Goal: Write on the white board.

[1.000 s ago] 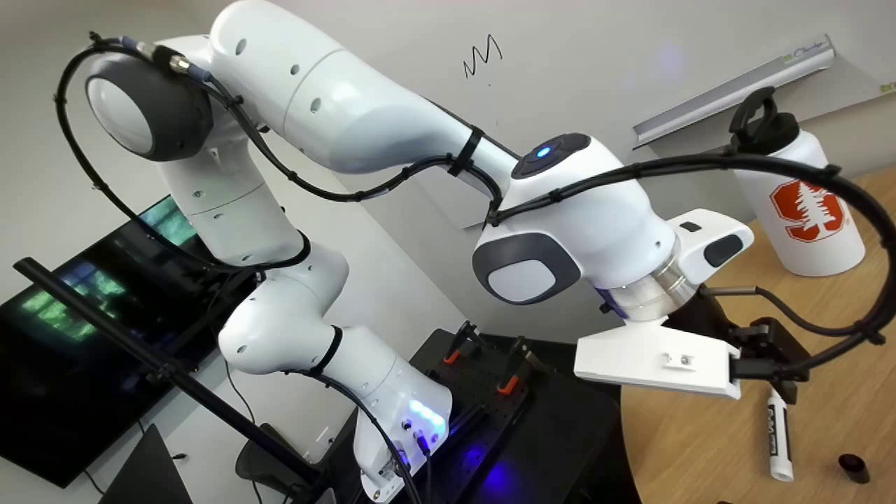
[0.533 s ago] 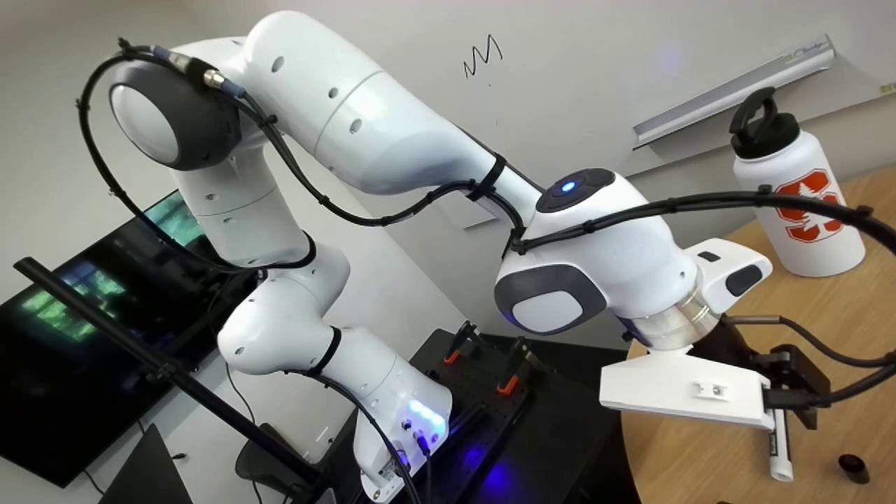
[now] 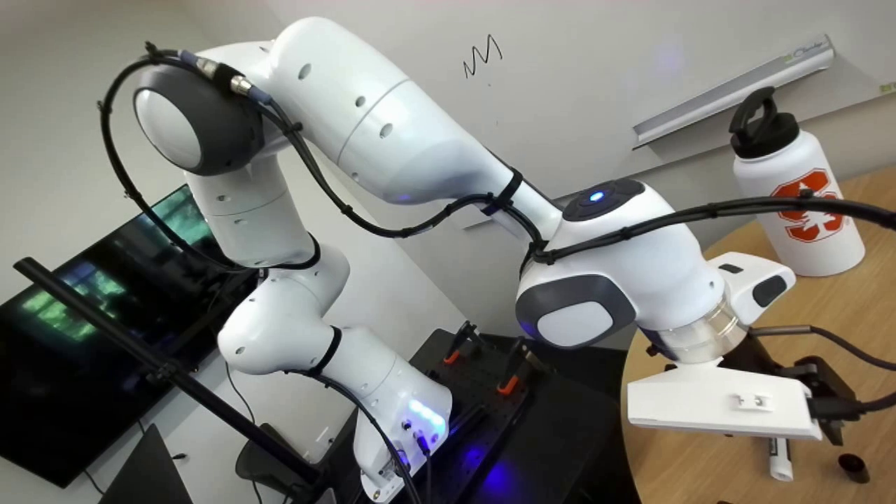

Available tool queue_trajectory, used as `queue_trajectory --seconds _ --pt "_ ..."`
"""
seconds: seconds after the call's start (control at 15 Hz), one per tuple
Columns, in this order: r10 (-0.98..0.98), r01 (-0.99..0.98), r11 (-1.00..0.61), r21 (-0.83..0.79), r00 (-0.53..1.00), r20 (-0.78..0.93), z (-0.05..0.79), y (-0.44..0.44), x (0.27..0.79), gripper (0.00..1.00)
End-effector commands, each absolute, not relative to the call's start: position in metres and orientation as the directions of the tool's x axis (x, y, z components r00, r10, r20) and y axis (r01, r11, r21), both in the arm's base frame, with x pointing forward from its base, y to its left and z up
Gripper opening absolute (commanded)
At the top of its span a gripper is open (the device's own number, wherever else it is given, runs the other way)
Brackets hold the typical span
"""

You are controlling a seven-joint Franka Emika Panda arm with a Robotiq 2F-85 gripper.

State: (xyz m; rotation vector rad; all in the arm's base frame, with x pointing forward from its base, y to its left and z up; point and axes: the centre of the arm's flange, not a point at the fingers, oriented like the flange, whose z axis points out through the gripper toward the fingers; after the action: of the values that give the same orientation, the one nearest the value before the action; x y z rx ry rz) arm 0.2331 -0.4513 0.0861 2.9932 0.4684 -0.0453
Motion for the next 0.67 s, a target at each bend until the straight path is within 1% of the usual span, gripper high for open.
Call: queue_trajectory --seconds 0.0,0.33,0.4,0.47,0.53,0.6 --pt "0.307 0.313 -0.943 0.109 0.949 -0.066 0.079 -0.454 0.239 1.0" --pt "0.325 0.331 -0.938 0.1 0.943 -0.077 0.071 -0.452 0.24 1.0" --pt "0.33 0.337 -0.936 0.099 0.941 -0.081 0.069 -0.45 0.241 0.91" --pt "0.334 0.341 -0.935 0.097 0.939 -0.082 0.068 -0.449 0.241 0.84" --pt "0.337 0.345 -0.934 0.096 0.938 -0.085 0.067 -0.448 0.242 0.71" --pt "0.34 0.348 -0.933 0.094 0.936 -0.089 0.065 -0.447 0.243 0.71"
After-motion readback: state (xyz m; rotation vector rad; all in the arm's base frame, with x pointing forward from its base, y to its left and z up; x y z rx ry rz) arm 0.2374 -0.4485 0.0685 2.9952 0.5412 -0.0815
